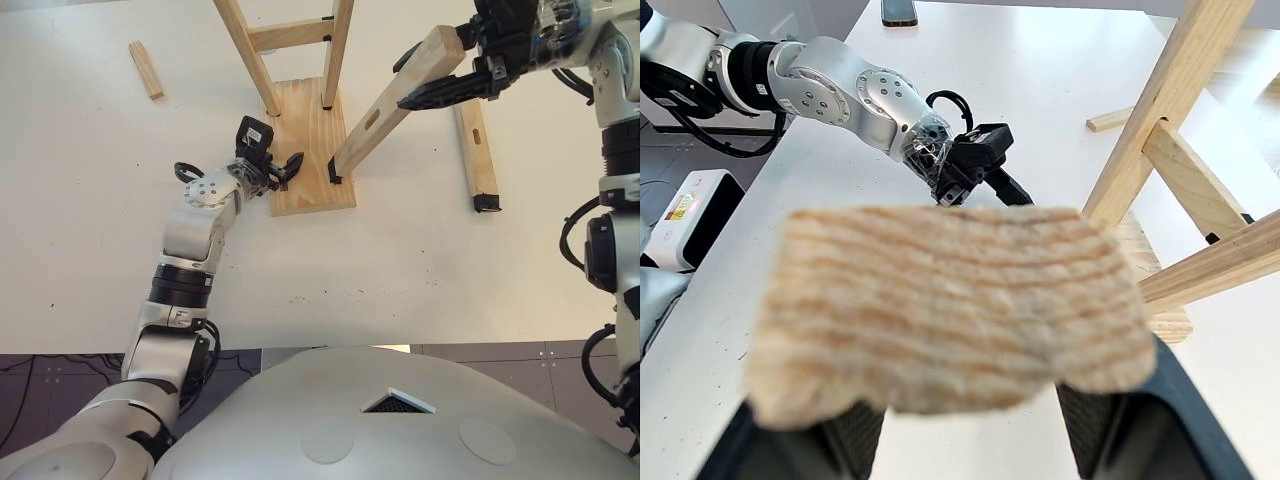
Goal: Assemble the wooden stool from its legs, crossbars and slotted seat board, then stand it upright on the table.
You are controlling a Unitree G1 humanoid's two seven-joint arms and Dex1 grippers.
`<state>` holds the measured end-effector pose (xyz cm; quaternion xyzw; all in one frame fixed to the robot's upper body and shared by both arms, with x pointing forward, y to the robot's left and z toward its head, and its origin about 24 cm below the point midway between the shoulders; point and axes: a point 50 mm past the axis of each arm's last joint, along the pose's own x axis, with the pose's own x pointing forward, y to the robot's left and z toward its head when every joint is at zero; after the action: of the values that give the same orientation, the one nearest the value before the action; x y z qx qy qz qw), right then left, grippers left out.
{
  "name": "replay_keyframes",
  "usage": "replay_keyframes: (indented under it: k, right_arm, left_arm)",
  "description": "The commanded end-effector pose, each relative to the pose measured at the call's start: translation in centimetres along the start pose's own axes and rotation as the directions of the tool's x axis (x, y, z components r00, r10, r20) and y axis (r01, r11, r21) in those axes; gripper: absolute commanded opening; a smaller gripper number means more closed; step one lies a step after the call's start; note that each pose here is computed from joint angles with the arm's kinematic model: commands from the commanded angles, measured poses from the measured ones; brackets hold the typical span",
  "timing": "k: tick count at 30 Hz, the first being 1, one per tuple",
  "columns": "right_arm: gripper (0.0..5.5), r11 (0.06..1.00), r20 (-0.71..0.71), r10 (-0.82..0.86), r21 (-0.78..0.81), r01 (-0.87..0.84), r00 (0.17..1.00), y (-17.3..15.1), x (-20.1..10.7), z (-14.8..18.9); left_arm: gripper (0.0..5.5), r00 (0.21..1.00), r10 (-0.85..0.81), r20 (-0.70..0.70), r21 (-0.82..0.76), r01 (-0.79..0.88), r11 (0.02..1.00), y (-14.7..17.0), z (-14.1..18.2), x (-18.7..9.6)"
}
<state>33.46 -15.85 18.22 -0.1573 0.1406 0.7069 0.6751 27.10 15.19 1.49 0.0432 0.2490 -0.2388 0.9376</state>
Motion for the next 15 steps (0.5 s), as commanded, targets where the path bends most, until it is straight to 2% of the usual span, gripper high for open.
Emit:
replay_keyframes:
  k: [1, 15]
  right_arm:
    - [2.04, 1.0, -0.073, 0.005, 0.007, -0.005, 0.997, -0.21, -0.55, -0.06]
    - [2.04, 1.0, -0.12, 0.002, 0.008, -0.001, 0.993, -0.17, -1.09, -0.08]
  left_arm:
    - [3.5, 0.985, 0.0, -0.171, -0.056, -0.009, 0.998, -0.73, -4.33, -0.1]
    - [3.5, 0.987, 0.024, -0.156, -0.057, -0.034, 0.998, -0.68, -4.4, -0.07]
